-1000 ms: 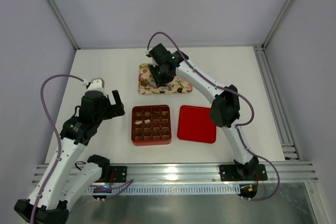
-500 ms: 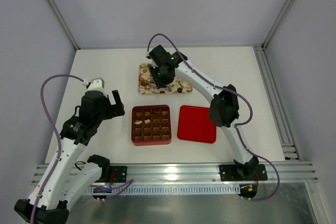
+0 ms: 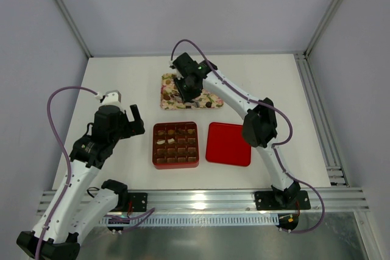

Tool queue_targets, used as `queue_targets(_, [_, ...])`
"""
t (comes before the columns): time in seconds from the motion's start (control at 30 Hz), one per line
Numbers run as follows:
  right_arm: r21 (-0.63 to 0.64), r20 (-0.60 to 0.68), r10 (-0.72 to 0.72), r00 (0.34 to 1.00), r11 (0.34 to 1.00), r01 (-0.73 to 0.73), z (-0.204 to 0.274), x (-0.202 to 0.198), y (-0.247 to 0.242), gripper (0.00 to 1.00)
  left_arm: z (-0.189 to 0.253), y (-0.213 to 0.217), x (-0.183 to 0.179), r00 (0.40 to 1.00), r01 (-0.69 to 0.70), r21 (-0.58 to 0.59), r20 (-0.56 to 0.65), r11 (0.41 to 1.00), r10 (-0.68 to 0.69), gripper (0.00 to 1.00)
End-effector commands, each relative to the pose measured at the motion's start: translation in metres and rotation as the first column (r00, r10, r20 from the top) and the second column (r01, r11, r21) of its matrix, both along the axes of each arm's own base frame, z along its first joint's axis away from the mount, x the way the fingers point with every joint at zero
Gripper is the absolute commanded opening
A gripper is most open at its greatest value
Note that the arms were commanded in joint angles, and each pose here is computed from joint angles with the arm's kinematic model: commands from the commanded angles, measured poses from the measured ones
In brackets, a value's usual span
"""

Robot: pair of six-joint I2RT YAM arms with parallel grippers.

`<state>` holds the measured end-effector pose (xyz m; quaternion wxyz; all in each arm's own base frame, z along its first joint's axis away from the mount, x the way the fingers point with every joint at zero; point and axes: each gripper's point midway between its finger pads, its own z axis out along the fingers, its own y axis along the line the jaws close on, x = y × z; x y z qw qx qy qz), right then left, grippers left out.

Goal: Pack the chocolate

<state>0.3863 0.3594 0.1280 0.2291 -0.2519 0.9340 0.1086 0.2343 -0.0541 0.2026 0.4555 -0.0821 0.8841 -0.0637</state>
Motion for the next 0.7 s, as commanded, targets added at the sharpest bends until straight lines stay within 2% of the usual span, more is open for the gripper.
queue_targets(0.0, [0.025, 0.021, -0.006, 1.000, 1.000, 0.005, 0.010, 0.005, 0.002, 0.32, 0.009, 0.002, 0.003, 0.999, -0.018, -0.011, 0.037, 1.000, 0.018, 1.00])
queue_targets(0.67, [0.095, 0.161, -0.064, 0.985, 0.994, 0.049, 0.071, 0.014, -0.011, 0.22, 0.008, 0.002, 0.004, 0.999, -0.021, -0.009, 0.033, 1.000, 0.021, 1.00])
